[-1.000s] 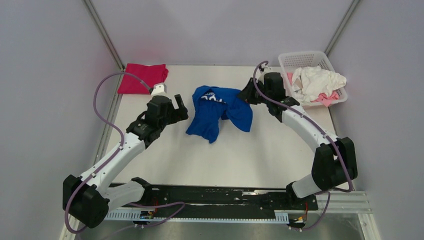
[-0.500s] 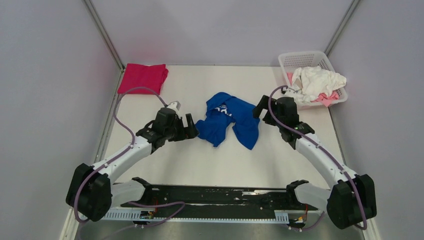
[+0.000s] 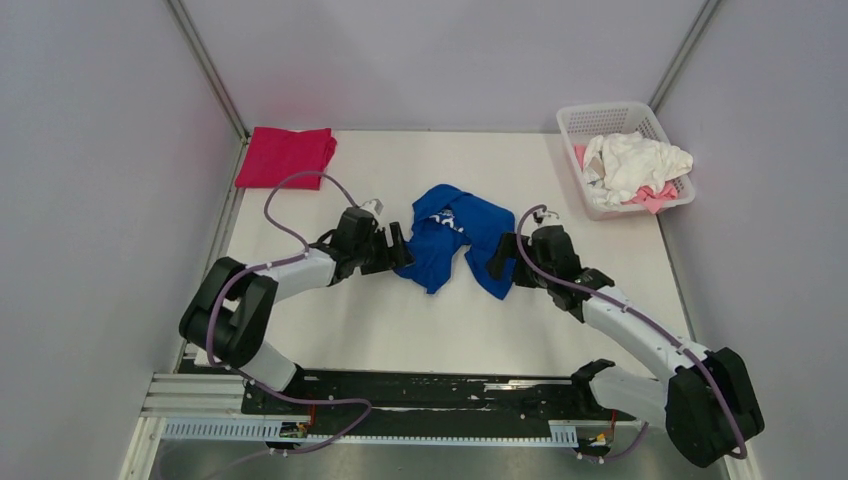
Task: Fold and stack the t-shirts
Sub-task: Flatten out the tshirt
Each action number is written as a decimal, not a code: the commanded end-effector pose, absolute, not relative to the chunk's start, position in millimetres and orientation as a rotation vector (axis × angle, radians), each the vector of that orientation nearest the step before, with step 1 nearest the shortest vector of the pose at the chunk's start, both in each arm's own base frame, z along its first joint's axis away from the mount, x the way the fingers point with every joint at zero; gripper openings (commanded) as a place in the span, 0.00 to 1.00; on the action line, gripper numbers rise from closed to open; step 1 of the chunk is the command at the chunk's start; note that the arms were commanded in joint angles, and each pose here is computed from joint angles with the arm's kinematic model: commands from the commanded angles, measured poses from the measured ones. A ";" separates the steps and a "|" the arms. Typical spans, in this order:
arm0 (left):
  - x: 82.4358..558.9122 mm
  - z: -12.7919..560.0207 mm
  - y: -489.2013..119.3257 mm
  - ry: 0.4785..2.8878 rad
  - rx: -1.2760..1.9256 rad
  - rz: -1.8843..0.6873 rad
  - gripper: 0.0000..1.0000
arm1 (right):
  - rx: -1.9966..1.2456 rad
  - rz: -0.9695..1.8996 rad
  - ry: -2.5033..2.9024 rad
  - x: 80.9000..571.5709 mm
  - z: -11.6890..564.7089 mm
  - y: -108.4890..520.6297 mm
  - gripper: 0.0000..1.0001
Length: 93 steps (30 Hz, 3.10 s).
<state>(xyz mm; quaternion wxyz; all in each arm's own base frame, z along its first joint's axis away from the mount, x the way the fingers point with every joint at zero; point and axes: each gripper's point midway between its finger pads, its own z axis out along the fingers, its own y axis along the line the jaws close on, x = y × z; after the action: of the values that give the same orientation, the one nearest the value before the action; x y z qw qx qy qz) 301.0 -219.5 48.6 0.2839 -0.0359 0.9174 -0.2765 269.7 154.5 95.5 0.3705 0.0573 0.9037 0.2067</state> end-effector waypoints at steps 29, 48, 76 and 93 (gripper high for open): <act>350.5 155.8 -158.5 2.199 -0.173 -0.302 0.00 | 0.411 -0.120 2.411 299.8 41.2 147.5 0.04; 290.3 520.2 -66.8 1.336 -0.119 -0.168 0.00 | 0.168 0.360 1.376 263.7 484.4 69.5 0.00; 332.0 487.6 -55.2 1.422 -0.202 0.035 0.06 | 0.320 0.160 1.499 277.1 445.7 38.3 0.00; 451.2 207.0 -108.4 2.116 -0.233 -0.001 1.00 | 0.572 0.096 2.070 331.5 192.4 28.9 1.00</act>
<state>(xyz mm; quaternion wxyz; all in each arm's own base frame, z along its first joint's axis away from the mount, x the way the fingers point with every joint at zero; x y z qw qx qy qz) 451.7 -81.1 133.1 0.4127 -0.0604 0.9024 0.1080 311.5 6.4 142.0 0.4095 0.2344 0.8805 -0.0458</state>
